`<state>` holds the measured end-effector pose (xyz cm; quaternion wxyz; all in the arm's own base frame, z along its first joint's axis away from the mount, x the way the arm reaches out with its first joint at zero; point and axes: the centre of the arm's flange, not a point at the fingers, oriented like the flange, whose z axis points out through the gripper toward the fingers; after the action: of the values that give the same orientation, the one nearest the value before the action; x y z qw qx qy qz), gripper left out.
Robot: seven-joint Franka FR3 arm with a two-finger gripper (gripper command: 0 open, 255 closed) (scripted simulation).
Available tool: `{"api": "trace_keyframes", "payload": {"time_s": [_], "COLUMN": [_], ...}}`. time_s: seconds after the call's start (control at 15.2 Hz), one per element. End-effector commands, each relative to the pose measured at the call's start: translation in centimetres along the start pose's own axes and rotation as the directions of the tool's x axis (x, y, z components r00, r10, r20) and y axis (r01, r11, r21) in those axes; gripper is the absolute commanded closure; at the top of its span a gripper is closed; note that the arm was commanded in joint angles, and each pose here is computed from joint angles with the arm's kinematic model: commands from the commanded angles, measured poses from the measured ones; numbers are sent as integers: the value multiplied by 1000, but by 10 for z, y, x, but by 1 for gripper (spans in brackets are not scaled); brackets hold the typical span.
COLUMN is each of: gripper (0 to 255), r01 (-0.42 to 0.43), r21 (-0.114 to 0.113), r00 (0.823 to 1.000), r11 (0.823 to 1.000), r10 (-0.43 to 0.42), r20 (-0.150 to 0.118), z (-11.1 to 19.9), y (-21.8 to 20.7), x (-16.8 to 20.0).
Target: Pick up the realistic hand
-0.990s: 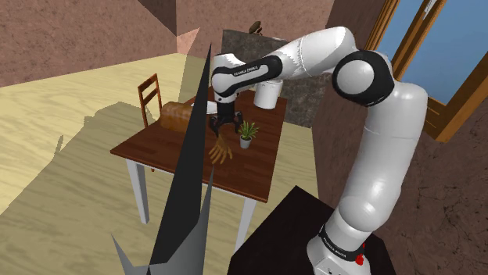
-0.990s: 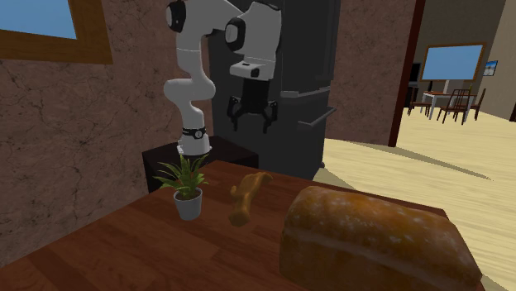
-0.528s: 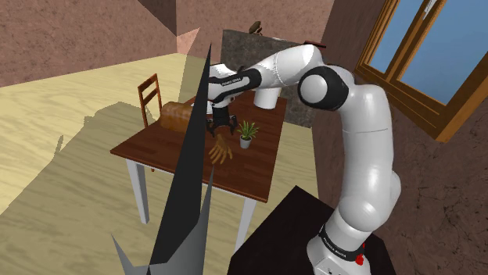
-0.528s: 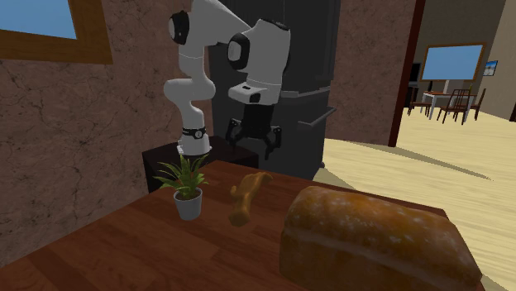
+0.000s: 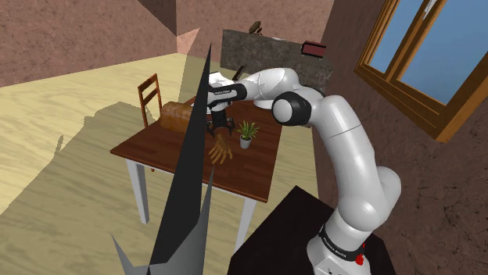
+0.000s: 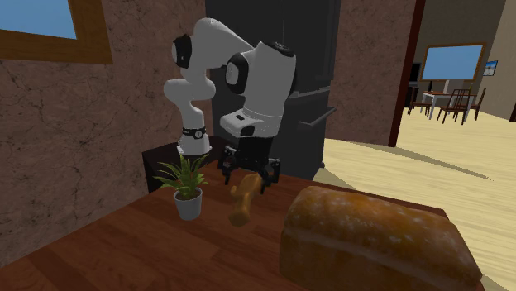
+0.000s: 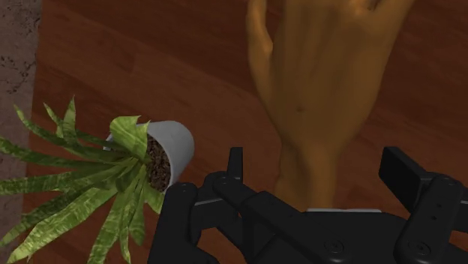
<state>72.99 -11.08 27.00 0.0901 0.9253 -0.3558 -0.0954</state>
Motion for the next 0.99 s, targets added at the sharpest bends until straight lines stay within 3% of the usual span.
{"api": "trace_keyframes", "payload": {"time_s": [0.0, 0.46, 0.53, 0.92], "gripper": [0, 0, 255, 255], "r01": [-8, -8, -8, -8], "r21": [-2, -2, -2, -2], "r00": [1000, 1000, 1000, 1000], "r11": [1000, 1000, 1000, 1000], "r10": [8, 8, 8, 8], "r20": [0, 0, 0, 1], "z": [11, 40, 40, 40], "y": [-1, -8, -8, -8], "x": [6, 9, 9, 9]}}
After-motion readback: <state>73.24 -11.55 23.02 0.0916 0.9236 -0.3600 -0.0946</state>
